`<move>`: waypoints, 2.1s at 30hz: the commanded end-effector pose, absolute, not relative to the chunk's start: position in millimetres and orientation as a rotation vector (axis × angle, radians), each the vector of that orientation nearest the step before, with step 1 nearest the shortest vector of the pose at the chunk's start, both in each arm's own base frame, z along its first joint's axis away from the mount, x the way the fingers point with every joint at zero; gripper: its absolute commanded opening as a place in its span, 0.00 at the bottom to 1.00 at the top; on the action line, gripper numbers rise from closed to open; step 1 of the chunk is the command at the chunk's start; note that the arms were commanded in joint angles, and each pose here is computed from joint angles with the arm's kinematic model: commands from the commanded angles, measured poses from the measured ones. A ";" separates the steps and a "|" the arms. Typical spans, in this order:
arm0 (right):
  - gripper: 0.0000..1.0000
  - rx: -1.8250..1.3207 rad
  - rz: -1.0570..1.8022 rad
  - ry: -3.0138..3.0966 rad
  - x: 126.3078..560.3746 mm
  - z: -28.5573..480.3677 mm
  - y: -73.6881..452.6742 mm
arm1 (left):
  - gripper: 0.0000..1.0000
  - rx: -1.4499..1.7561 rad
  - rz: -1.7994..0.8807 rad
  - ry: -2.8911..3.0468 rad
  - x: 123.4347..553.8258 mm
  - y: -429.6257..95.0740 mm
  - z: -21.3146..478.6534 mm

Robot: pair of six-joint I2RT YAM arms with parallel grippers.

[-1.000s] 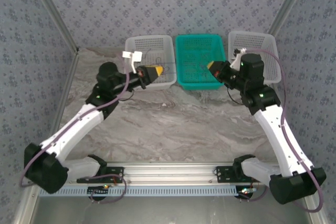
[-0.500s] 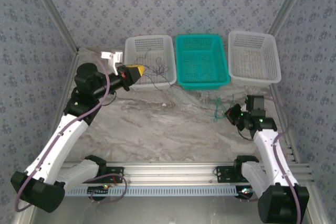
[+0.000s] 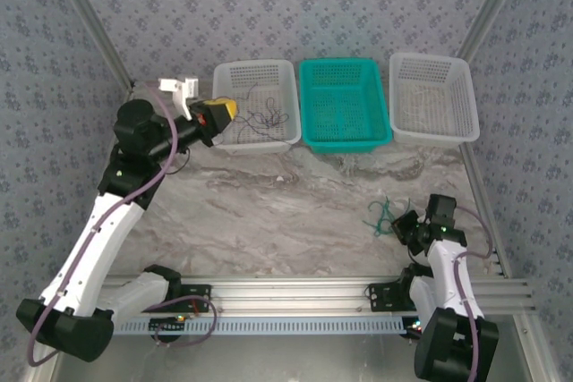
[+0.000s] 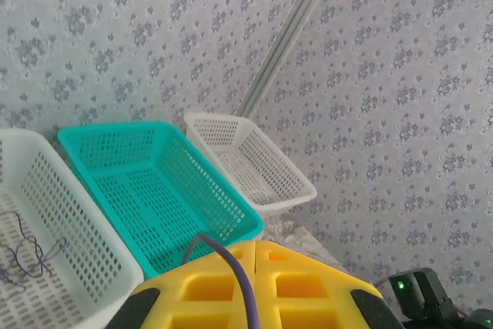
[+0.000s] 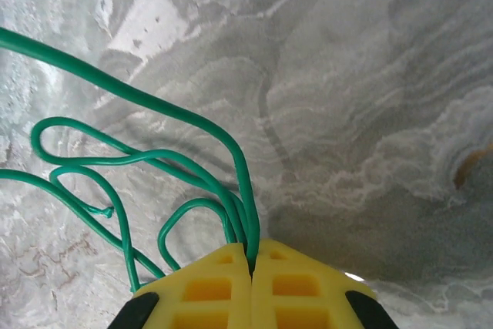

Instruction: Untangle the cables

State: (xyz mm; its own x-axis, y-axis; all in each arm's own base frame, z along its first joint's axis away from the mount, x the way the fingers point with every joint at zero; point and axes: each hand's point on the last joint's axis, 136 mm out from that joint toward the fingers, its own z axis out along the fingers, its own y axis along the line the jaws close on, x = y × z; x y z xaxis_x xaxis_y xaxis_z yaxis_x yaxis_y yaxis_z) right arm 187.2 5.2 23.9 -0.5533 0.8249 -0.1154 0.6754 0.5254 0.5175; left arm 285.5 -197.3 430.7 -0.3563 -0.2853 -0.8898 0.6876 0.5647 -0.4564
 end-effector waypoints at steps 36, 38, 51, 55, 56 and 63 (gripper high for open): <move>0.00 0.070 1.005 2.054 251.5 313.3 165.7 | 0.17 0.160 -0.853 1.749 516.2 -196.6 399.9; 0.00 0.040 0.957 2.070 252.2 308.4 171.7 | 0.33 0.135 -0.837 1.742 516.4 -191.9 397.2; 0.00 -0.205 0.864 2.092 263.9 310.6 210.7 | 0.51 0.265 -0.902 1.645 414.4 -196.1 456.1; 0.00 -0.272 0.872 2.097 272.1 314.2 225.2 | 0.52 0.424 -0.944 1.614 353.2 -218.3 445.5; 0.00 -0.285 0.874 2.098 274.1 315.3 228.7 | 0.52 0.469 -0.959 1.594 338.8 -223.5 443.9; 0.00 -0.320 0.883 2.117 288.1 311.6 249.3 | 0.54 0.667 -1.033 1.594 270.5 -250.1 404.9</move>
